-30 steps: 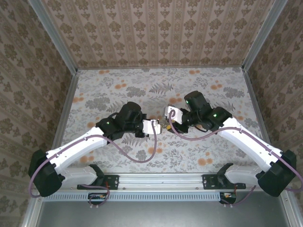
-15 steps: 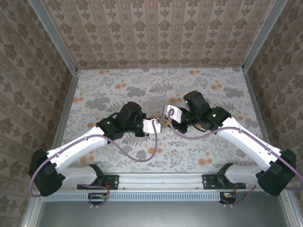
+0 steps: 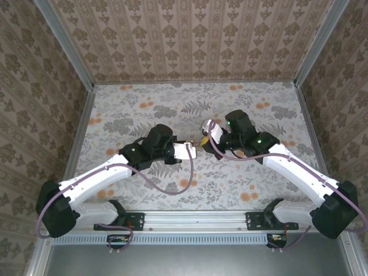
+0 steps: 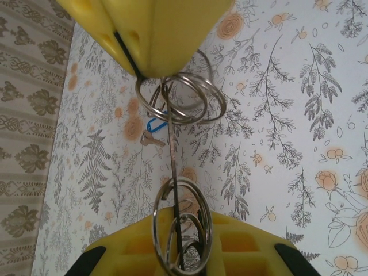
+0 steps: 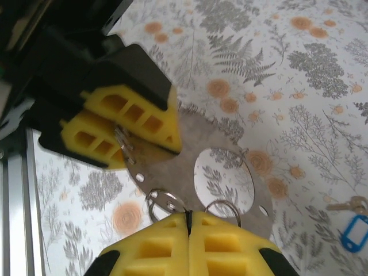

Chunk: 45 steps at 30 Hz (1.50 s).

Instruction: Put the keys on the keyring

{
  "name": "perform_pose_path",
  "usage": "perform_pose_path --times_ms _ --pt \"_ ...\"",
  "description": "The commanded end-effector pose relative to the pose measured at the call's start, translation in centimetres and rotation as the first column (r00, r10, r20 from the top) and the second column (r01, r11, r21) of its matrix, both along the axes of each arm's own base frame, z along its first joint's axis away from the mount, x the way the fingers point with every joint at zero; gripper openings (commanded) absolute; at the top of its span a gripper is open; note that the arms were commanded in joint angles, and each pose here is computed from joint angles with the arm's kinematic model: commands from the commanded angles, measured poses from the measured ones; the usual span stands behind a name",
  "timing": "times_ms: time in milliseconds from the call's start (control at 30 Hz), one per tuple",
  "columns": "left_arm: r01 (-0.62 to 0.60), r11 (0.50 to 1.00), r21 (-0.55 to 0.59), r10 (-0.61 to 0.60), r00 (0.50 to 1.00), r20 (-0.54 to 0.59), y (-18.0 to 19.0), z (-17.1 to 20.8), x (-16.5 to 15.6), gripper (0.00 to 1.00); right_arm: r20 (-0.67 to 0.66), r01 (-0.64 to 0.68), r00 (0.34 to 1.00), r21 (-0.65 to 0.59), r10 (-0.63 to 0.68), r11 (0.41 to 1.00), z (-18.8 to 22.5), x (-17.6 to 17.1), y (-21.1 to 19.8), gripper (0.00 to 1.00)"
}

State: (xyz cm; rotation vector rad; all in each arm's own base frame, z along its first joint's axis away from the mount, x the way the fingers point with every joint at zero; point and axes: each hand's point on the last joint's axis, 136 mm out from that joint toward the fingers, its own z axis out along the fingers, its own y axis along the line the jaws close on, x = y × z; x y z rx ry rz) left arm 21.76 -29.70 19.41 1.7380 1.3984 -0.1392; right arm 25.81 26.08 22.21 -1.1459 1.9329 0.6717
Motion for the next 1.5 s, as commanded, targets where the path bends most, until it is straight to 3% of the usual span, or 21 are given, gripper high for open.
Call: perform_pose_path --times_ms 0,167,300,433,467,567,667,767,900,1000,1133,1267,1367,1467 --pt "-0.013 0.994 -0.107 0.011 1.000 -0.017 -1.4 1.2 0.1 0.00 -0.036 0.061 0.998 0.216 -0.054 0.975 2.5 0.6 1.5 0.00" --pt "-0.032 0.990 -0.139 0.027 0.999 -0.038 -1.7 1.1 0.2 0.00 -0.050 0.150 0.989 0.336 -0.142 0.930 2.9 1.4 1.2 0.00" --pt "-0.042 0.991 -0.127 0.040 0.999 -0.017 -1.3 1.0 0.5 0.00 -0.068 0.197 0.980 0.342 -0.185 0.919 2.6 1.5 0.4 0.00" --pt "0.024 0.992 -0.123 -0.023 1.000 0.003 -1.4 1.0 -0.3 0.00 -0.083 0.210 0.978 0.347 -0.193 0.914 2.5 1.2 -0.1 0.00" --pt "0.043 0.991 -0.124 -0.043 0.999 0.006 -1.4 1.1 -0.6 0.00 -0.070 0.183 0.983 0.332 -0.170 0.925 2.6 0.8 -0.1 0.00" --pt "0.107 0.988 -0.115 -0.107 0.994 0.010 -1.3 1.2 -1.6 0.00 0.009 0.020 1.000 0.238 -0.023 0.971 2.7 -1.2 -0.7 0.18" --pt "0.205 0.974 -0.094 -0.201 0.979 0.041 -1.1 1.2 -3.0 0.00 0.080 -0.122 0.990 0.100 0.115 0.987 2.8 -3.0 -2.0 0.27" --pt "0.323 0.944 -0.063 -0.317 0.943 0.098 -0.9 1.0 -4.5 0.00 0.080 -0.301 0.951 0.018 0.298 0.954 2.6 -5.7 -2.3 0.35" --pt "0.444 0.896 -0.004 -0.434 0.878 0.204 -0.6 0.9 -5.8 0.00 0.054 -0.435 0.898 -0.045 0.437 0.899 2.2 -7.6 -2.2 0.36" --pt "0.468 0.882 0.061 -0.467 0.849 0.245 -0.3 0.9 -5.8 0.00 0.036 -0.476 0.877 -0.056 0.478 0.878 2.4 -8.2 -1.3 0.36" --pt "0.458 0.875 0.158 -0.484 0.825 0.292 -0.1 0.5 -5.2 0.00 -0.073 -0.501 0.863 -0.010 0.499 0.865 2.5 -8.8 0.0 0.45" --pt "0.448 0.876 0.180 -0.482 0.815 0.321 -0.2 0.7 -4.8 0.00 -0.197 -0.472 0.865 -0.008 0.461 0.882 1.7 -8.7 0.5 0.41" --pt "0.428 0.886 0.180 -0.465 0.819 0.338 -0.4 1.0 -4.4 0.00 -0.177 -0.438 0.890 -0.077 0.420 0.896 1.0 -8.4 0.6 0.34" --pt "0.409 0.898 0.165 -0.441 0.828 0.348 -0.6 1.3 -4.0 0.00 -0.089 -0.404 0.914 -0.150 0.395 0.902 0.3 -8.1 0.5 0.38"
